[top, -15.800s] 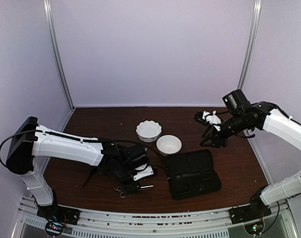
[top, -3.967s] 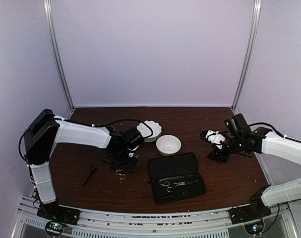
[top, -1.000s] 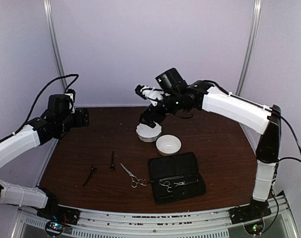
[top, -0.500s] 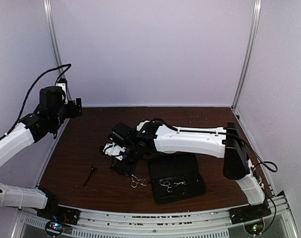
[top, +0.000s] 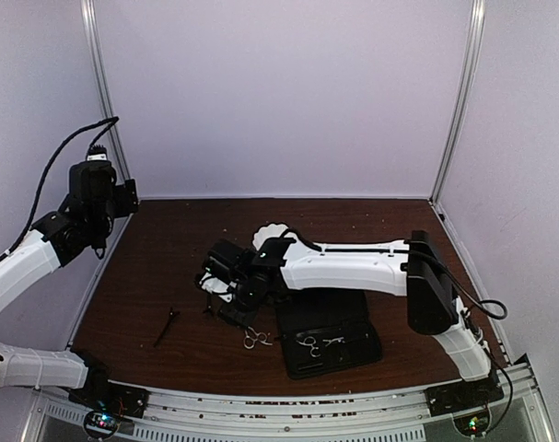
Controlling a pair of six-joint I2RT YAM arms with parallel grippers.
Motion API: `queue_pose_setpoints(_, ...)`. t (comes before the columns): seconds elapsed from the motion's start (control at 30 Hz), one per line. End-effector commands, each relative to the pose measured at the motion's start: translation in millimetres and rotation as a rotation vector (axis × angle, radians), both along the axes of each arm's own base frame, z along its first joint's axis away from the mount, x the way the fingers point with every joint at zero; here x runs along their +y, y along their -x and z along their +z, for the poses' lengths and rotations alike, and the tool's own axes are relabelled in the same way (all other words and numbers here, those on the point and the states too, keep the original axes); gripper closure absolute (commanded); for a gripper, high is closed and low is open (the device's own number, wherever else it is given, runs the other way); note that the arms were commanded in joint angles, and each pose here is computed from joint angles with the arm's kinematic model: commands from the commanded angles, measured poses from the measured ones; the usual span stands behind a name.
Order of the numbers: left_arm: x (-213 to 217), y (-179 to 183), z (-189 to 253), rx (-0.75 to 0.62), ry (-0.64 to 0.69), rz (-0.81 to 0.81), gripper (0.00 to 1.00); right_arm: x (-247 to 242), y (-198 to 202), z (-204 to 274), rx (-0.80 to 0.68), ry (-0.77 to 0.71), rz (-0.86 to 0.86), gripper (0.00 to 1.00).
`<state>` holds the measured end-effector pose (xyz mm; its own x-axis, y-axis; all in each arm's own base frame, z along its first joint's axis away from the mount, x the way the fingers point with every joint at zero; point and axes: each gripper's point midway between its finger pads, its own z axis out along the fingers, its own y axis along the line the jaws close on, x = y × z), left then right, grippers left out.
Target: Sort the hair-cutting tools
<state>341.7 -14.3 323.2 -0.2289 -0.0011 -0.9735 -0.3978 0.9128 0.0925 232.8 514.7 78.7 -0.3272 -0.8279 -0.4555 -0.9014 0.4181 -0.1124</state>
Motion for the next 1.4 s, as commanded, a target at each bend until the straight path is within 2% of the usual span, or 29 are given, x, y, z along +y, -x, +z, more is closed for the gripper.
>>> queue_pose_setpoints(0.0,-7.8,-8.1,5.4,0.019,-0.048,-0.048,0.02,-1.6,-9.5,-19.0,-0.003,0.020,-0.071,0.45)
queue_pose_setpoints(0.1,-11.9,-8.9,6.7,0.031,-0.048,-0.078,0.03,-3.9,-8.3,-33.4,0.023,0.041,-0.081,0.46)
queue_pose_setpoints(0.5,-44.6,-10.4,12.3,-0.016,-0.001,-0.290,0.05,-2.9,-18.9,-40.3,0.081,0.013,-0.112,0.50)
queue_pose_setpoints(0.77,-44.4,-10.8,12.7,-0.009,-0.010,-0.289,0.05,-5.7,-12.3,-55.1,0.128,0.029,-0.105,0.55)
queue_pose_setpoints(1.0,-28.8,-6.9,16.1,-0.008,-0.025,-0.200,0.04,-12.6,0.3,-73.6,0.189,0.058,-0.095,0.63)
queue_pose_setpoints(1.2,-22.9,-3.3,21.0,-0.020,-0.036,-0.175,0.02,-17.2,25.2,-79.6,0.259,0.063,-0.051,0.68)
queue_pose_setpoints(1.27,-22.9,-2.9,21.8,-0.022,-0.036,-0.176,0.02,-13.8,39.2,-79.5,0.305,0.048,0.005,0.75)
queue_pose_setpoints(1.37,-25.3,-3.4,21.8,-0.018,-0.034,-0.191,0.02,-7.7,57.4,-78.4,0.331,0.047,0.084,0.77)
